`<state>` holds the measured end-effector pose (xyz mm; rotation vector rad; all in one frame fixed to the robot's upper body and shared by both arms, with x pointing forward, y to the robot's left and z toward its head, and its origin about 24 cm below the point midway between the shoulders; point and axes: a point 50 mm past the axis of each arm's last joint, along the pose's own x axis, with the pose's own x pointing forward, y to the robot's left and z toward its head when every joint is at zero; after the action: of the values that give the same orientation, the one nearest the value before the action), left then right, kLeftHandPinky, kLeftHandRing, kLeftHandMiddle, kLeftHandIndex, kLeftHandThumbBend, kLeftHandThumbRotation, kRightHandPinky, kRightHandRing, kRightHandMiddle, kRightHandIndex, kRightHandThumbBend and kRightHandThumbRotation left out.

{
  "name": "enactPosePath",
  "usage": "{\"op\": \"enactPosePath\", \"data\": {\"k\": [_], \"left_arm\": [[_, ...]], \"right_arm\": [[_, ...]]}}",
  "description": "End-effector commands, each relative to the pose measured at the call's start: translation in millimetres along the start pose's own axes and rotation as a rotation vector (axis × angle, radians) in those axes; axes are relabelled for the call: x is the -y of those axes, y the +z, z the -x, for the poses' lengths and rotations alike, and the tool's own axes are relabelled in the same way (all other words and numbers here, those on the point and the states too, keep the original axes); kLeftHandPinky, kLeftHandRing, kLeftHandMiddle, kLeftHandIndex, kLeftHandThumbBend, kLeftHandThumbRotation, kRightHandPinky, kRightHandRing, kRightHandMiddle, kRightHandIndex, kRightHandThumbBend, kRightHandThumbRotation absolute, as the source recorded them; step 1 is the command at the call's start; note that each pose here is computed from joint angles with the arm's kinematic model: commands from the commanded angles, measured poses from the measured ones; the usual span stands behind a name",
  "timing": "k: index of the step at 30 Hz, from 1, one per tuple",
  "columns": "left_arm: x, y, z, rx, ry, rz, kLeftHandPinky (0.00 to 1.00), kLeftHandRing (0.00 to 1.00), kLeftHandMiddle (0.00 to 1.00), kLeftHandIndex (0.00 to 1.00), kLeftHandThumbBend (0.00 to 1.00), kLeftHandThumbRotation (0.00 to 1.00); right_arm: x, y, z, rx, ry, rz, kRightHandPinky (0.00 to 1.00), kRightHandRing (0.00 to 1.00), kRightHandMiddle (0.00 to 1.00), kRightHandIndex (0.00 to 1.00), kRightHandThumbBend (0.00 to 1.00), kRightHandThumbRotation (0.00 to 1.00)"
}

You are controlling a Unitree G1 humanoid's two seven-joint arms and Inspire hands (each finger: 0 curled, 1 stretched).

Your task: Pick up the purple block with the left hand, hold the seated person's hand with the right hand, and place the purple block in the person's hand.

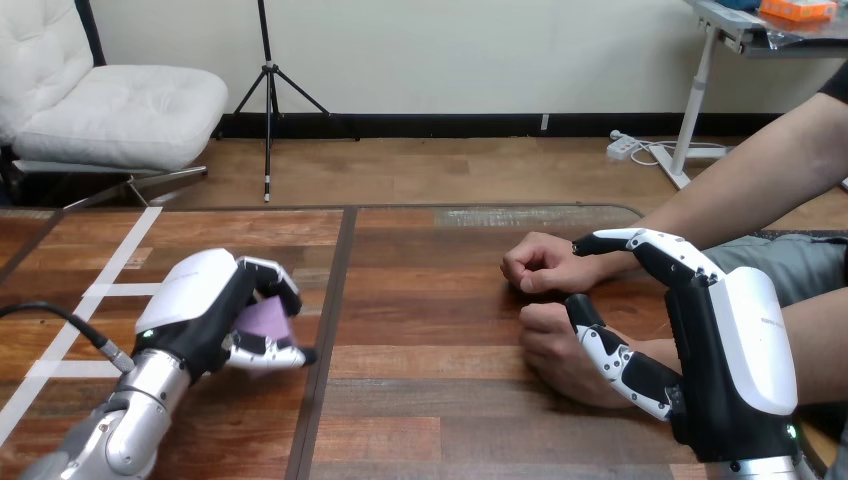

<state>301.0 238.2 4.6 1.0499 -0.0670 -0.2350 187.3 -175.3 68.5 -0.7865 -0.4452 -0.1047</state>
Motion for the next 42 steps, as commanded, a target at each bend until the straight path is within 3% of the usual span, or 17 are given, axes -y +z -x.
{"op": "enactPosePath", "data": {"k": [1, 6, 9, 22, 27, 34, 42], "left_arm": [[-12.7, 8.0, -7.6, 0.029, 0.122, 0.143, 0.39, 0.43, 0.49, 0.49, 0.62, 0.05], [-11.4, 8.9, -6.9, 0.026, 0.144, 0.245, 0.37, 0.43, 0.50, 0.49, 0.67, 0.07], [-9.1, 10.3, -6.3, 0.023, 0.166, 0.364, 0.36, 0.42, 0.49, 0.49, 0.72, 0.09], [-1.5, 18.0, -4.3, 0.074, 0.204, 0.668, 0.34, 0.41, 0.48, 0.50, 0.82, 0.13], [-0.9, 19.4, -4.1, 0.088, 0.211, 0.710, 0.35, 0.42, 0.49, 0.50, 0.85, 0.12], [4.9, 28.8, -4.7, 0.133, 0.276, 0.867, 0.35, 0.42, 0.49, 0.49, 0.89, 0.11], [7.6, 35.9, -5.0, 0.174, 0.309, 0.943, 0.36, 0.42, 0.49, 0.49, 0.93, 0.12]], "right_arm": [[10.2, 10.9, -12.9, 0.082, -0.059, 0.000, 0.72, 0.75, 0.69, 0.64, 0.36, 0.02], [10.3, 10.8, -12.9, 0.081, -0.057, -0.001, 0.72, 0.75, 0.69, 0.64, 0.37, 0.03], [10.4, 11.0, -12.9, 0.079, -0.058, 0.002, 0.72, 0.75, 0.69, 0.65, 0.37, 0.03], [12.7, 9.6, -12.9, 0.071, -0.062, 0.006, 0.71, 0.76, 0.70, 0.66, 0.39, 0.04], [13.2, 9.3, -12.9, 0.069, -0.062, 0.010, 0.70, 0.76, 0.70, 0.67, 0.40, 0.04], [16.1, 9.0, -12.9, 0.059, -0.062, 0.022, 0.70, 0.76, 0.71, 0.68, 0.41, 0.05], [19.5, 8.7, -13.5, 0.052, -0.046, 0.063, 0.71, 0.77, 0.73, 0.70, 0.44, 0.07]]}}
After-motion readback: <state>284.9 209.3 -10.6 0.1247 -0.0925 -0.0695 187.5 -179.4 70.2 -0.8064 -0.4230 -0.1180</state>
